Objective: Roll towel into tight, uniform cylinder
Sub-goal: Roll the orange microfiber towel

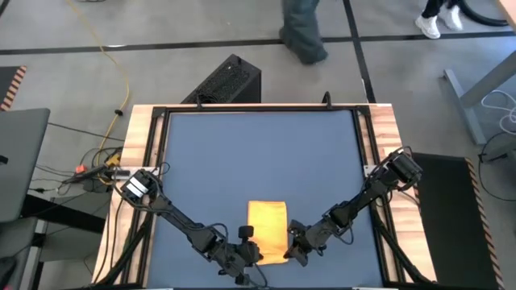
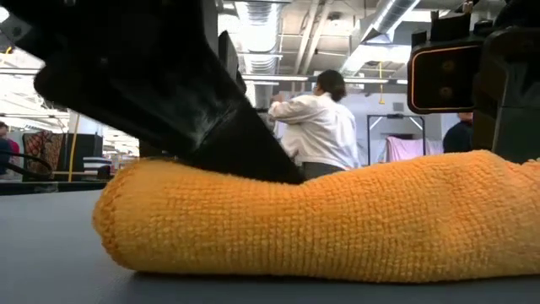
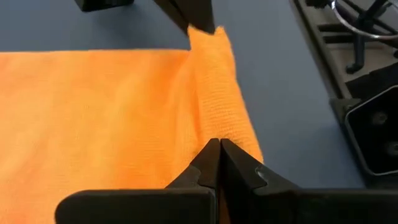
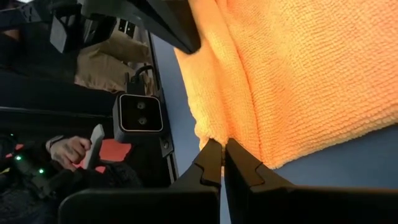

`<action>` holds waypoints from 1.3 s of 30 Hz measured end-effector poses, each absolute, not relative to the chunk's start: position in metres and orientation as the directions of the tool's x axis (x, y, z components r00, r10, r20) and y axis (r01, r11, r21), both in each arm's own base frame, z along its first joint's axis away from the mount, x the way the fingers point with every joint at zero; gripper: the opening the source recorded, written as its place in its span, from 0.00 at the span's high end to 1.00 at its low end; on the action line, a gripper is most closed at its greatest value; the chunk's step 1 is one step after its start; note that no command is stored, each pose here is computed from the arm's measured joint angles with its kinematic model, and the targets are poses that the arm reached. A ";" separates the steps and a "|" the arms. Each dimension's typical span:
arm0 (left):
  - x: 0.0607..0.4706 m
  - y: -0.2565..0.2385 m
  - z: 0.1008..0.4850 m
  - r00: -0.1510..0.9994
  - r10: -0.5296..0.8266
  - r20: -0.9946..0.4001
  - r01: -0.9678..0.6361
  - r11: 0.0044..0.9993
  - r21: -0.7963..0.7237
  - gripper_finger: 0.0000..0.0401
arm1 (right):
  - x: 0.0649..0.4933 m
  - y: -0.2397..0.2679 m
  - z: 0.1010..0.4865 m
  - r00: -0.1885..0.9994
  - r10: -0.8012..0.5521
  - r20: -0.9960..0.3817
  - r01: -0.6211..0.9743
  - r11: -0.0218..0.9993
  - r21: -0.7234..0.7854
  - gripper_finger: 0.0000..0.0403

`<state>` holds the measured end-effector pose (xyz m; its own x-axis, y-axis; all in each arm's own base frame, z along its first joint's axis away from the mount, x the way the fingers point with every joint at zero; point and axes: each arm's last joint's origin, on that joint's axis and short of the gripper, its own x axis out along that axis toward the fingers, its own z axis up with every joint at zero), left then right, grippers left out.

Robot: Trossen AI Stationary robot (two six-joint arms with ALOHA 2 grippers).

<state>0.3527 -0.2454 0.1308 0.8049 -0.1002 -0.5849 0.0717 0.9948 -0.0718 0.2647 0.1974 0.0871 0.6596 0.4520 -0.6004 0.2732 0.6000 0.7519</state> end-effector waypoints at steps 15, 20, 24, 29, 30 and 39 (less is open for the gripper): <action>0.351 -0.240 0.127 0.786 -0.032 -0.617 0.017 0.999 -0.029 1.00 | 0.272 0.195 0.090 0.639 0.492 -0.591 0.290 0.557 0.778 0.80; 0.351 -0.239 0.126 0.781 -0.028 -0.623 0.017 1.000 -0.023 1.00 | 0.272 0.193 0.100 0.625 0.515 -0.586 0.275 0.558 0.783 0.74; 0.351 -0.239 0.126 0.780 -0.026 -0.625 0.016 1.000 -0.021 1.00 | 0.266 0.190 0.110 0.597 0.507 -0.622 0.304 0.575 0.760 0.73; 0.351 -0.239 0.125 0.778 -0.024 -0.628 0.014 1.000 -0.020 1.00 | 0.255 0.184 0.121 0.544 0.471 -0.694 0.347 0.627 0.697 0.72; 0.350 -0.239 0.125 0.778 -0.023 -0.628 0.013 1.000 -0.019 1.00 | 0.253 0.182 0.124 0.543 0.463 -0.701 0.334 0.647 0.686 0.72; 0.354 -0.233 0.125 0.773 -0.022 -0.633 0.020 1.000 -0.009 1.00 | 0.249 0.218 0.174 0.730 0.411 -0.546 -0.238 0.902 0.360 0.72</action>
